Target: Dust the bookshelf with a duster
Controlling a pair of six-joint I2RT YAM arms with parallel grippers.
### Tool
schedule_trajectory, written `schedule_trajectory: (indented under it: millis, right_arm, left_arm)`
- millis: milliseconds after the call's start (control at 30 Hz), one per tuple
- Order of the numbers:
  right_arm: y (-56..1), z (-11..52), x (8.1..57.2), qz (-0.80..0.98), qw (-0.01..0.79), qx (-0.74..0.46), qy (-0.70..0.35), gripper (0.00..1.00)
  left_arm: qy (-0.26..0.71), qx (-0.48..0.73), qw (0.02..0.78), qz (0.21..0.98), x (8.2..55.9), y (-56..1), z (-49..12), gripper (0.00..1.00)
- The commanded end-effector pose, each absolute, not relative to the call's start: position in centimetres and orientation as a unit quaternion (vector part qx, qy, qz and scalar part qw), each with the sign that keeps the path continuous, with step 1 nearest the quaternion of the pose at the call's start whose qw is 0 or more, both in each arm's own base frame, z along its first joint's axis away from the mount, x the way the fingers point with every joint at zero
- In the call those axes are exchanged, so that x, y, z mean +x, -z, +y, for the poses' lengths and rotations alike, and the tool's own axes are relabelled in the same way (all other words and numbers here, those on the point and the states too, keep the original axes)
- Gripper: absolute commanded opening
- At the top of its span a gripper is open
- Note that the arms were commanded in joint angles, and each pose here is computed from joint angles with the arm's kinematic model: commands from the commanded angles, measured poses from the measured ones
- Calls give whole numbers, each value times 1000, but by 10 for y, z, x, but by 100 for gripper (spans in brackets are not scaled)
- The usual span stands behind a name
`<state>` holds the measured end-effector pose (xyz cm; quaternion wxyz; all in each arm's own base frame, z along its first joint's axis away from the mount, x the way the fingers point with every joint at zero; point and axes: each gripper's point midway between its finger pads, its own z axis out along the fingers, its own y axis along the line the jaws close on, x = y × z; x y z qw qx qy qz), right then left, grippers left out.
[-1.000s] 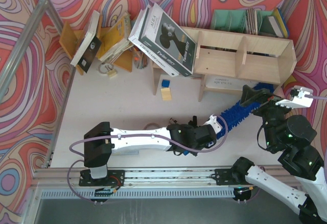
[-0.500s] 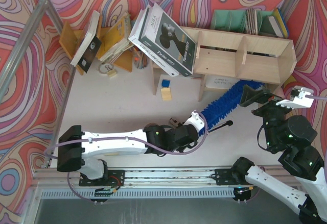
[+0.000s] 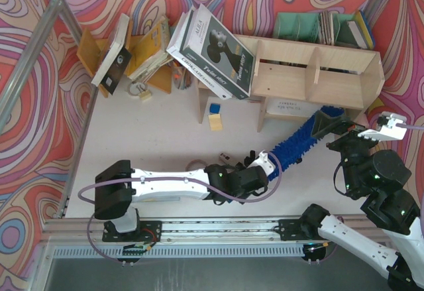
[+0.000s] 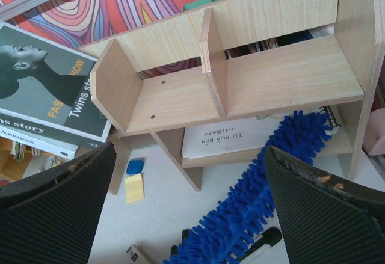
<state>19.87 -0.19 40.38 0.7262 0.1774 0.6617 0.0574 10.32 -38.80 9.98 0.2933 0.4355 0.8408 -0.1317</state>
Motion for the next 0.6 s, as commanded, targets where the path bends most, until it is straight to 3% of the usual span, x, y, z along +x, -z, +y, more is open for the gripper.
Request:
schedule_trajectory:
  millis: [0, 367, 567]
  right_arm:
    - [-406, -5, 195, 658, 727, 186, -61, 99]
    - [-405, -4, 197, 660, 726, 183, -58, 99]
    - [-404, -3, 199, 660, 727, 182, -57, 99]
  left_arm:
    - [160, 452, 293, 827, 95, -109, -410, 0]
    - [153, 497, 291, 803, 74, -116, -414, 0]
    - [150, 460, 347, 803, 85, -139, -387, 0]
